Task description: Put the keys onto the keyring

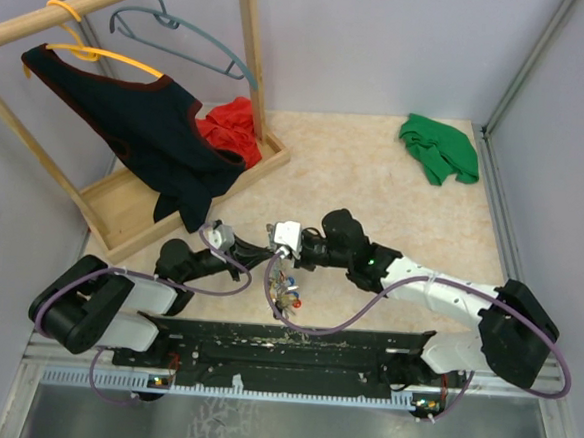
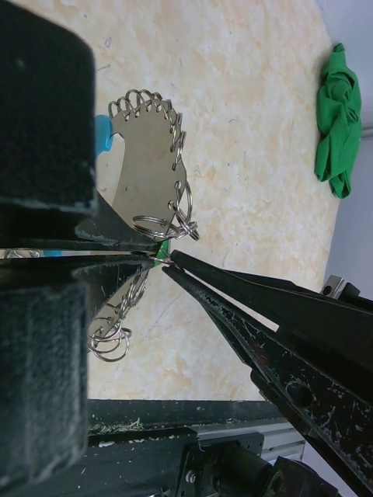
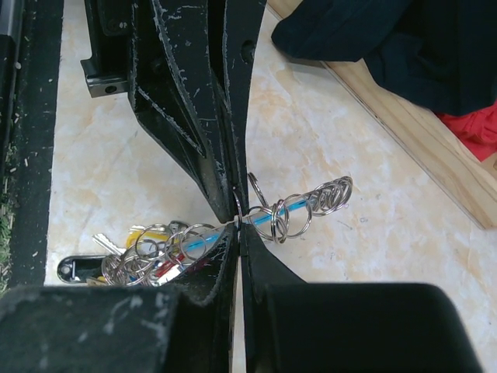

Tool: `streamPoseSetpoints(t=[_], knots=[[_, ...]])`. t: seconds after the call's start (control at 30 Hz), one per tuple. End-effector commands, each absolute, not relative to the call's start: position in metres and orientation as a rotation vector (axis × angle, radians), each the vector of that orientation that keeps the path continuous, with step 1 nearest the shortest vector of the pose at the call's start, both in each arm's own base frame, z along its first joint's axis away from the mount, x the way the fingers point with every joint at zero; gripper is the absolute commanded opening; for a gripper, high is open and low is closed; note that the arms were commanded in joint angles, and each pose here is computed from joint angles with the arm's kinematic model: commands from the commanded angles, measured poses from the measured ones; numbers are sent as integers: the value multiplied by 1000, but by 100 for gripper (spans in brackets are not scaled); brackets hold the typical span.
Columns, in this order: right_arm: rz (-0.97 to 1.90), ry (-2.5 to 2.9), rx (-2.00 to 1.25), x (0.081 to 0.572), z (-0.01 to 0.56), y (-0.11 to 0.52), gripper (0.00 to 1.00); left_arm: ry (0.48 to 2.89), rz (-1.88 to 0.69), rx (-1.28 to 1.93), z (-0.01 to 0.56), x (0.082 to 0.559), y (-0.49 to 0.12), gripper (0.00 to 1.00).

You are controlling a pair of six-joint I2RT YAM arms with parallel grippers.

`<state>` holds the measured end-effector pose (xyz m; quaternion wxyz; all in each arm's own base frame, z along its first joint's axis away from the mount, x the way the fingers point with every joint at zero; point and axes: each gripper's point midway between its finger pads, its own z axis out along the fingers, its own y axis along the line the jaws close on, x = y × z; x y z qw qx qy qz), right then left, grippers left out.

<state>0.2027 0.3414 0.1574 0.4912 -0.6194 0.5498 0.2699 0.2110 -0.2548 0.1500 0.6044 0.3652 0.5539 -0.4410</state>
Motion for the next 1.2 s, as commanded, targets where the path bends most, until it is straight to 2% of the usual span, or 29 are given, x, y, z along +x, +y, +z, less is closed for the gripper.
streamPoseSetpoints(t=[0.0,0.27,0.5,0.63,0.8,0.87,1.17], knots=[[775,1345,-1552,170,152,341,5,1075,-920,784,201,225,-250,0],[727,1352,-1511,175,159,334,21,1080,-901,800,198,226,-250,0],[640,1405,-1416,193,165,319,30,1080,-885,818,195,226,-249,0],[639,1565,-1249,210,162,306,39,1103,-830,818,191,231,-243,0],[614,1831,-1089,230,140,288,46,1167,-735,816,180,242,-234,0],[616,1912,-1058,236,130,285,52,1171,-722,812,179,243,-233,0],[478,2088,-993,274,93,280,50,1198,-697,797,172,249,-230,0]])
